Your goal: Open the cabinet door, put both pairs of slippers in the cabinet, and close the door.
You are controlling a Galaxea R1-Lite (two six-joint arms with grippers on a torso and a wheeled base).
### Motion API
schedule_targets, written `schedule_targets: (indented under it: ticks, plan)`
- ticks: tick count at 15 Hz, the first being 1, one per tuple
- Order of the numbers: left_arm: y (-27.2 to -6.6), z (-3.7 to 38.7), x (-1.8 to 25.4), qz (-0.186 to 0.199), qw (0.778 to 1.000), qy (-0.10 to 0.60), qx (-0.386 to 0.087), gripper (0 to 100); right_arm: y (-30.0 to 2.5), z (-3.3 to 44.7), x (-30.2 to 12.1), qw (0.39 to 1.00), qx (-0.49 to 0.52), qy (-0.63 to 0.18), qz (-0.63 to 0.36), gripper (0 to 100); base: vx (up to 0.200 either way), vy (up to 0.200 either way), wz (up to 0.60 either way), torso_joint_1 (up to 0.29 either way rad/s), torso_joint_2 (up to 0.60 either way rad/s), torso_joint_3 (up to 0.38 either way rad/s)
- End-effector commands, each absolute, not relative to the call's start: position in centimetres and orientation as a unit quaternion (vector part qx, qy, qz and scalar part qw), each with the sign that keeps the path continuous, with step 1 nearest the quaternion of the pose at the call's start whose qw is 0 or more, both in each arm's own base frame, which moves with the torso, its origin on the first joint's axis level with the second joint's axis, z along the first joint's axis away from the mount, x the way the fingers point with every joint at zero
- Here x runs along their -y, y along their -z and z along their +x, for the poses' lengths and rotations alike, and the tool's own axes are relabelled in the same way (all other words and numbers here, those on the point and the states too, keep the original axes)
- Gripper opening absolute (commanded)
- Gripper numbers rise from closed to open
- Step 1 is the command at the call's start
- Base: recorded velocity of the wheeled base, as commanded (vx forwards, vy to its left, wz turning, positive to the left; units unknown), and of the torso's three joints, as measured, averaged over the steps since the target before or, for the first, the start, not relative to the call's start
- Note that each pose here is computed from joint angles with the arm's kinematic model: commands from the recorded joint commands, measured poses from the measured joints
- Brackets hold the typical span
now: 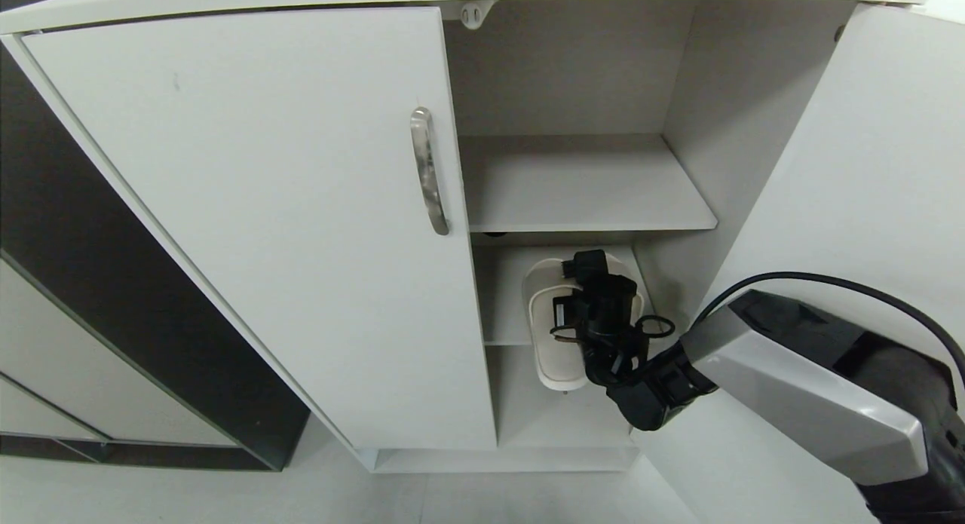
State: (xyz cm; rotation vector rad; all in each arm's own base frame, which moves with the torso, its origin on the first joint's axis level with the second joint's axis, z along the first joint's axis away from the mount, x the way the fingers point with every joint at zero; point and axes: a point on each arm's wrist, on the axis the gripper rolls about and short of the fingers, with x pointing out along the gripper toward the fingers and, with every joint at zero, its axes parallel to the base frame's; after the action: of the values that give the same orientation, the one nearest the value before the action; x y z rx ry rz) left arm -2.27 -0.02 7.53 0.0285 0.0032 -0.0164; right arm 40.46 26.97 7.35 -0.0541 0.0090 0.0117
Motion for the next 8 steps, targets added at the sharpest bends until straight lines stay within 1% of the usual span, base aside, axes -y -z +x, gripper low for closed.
schedule_targets:
  ticks: [1, 8]
  plan:
    - [-7.5, -2.3, 0.0, 0.015, 1.000, 0.008, -0.001, 0, -8.2, 41.2, -27.1, 1.000, 0.003, -0.002, -0.023, 0, 0.000, 0.000, 0.00, 0.000, 0.00, 0.000]
    - [-7.5, -2.3, 0.0, 0.012, 1.000, 0.007, -0.001, 0, -8.6, 43.2, -27.8, 1.000, 0.019, 0.004, -0.012, 0, 0.000, 0.000, 0.00, 0.000, 0.00, 0.000]
